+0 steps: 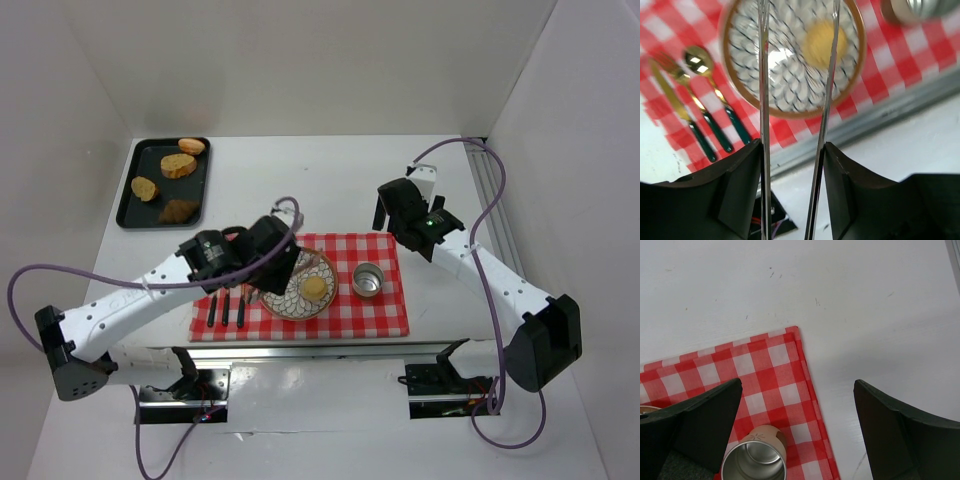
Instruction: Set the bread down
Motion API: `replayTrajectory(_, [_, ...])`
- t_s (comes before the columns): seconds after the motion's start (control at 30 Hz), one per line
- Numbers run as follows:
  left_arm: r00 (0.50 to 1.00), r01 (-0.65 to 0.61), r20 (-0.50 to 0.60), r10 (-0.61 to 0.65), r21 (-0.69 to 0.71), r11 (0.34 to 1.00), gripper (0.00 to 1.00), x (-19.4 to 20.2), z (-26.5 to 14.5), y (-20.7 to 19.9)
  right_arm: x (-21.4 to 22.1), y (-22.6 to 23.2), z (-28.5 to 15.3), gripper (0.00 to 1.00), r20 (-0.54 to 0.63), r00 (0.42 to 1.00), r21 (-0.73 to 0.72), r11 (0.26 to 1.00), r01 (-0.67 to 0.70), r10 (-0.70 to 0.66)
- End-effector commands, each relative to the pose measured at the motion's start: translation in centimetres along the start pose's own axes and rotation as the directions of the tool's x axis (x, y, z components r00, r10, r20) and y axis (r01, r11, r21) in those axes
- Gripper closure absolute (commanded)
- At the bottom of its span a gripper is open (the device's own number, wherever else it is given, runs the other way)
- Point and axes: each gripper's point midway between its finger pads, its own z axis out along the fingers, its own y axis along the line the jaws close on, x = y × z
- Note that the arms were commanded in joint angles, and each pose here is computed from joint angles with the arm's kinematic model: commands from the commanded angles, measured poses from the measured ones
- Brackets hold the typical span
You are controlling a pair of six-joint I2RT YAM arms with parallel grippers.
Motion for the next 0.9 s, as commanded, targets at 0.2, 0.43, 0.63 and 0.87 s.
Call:
replayTrajectory(0.2, [0.865, 0.496, 0.211, -0.454, -0.236, 0.835, 0.38, -5.8, -0.7, 15.2, -2.5, 1.2, -1.5, 0.0, 0.055, 0.997, -0.07, 0.996, -0.048, 0.052])
replayTrajectory(0.43, [0.696, 0.708, 0.393, -0.601, -0.236, 0.665, 0.39, -9.4, 0.4, 25.8, -2.5, 1.4, -1.4, 0.0, 0.065, 0.997, -0.086, 0.996, -0.039, 0.045])
replayTrajectory(0.63, [0.656, 0.754, 0.409, -0.634, -0.323, 0.572, 0.39, -11.8, 4.4, 32.0, -1.6, 2.0, -0.9, 0.0, 0.038, 0.999, -0.1, 0.995, -0.028, 0.032])
replayTrajectory(0.87, [0.6, 0.795, 0.464, -0.652, -0.25, 0.553, 0.39, -17.8, 6.7, 36.6, -1.2, 3.2, 0.7, 0.0, 0.015, 1.0, -0.098, 0.995, -0.015, 0.017])
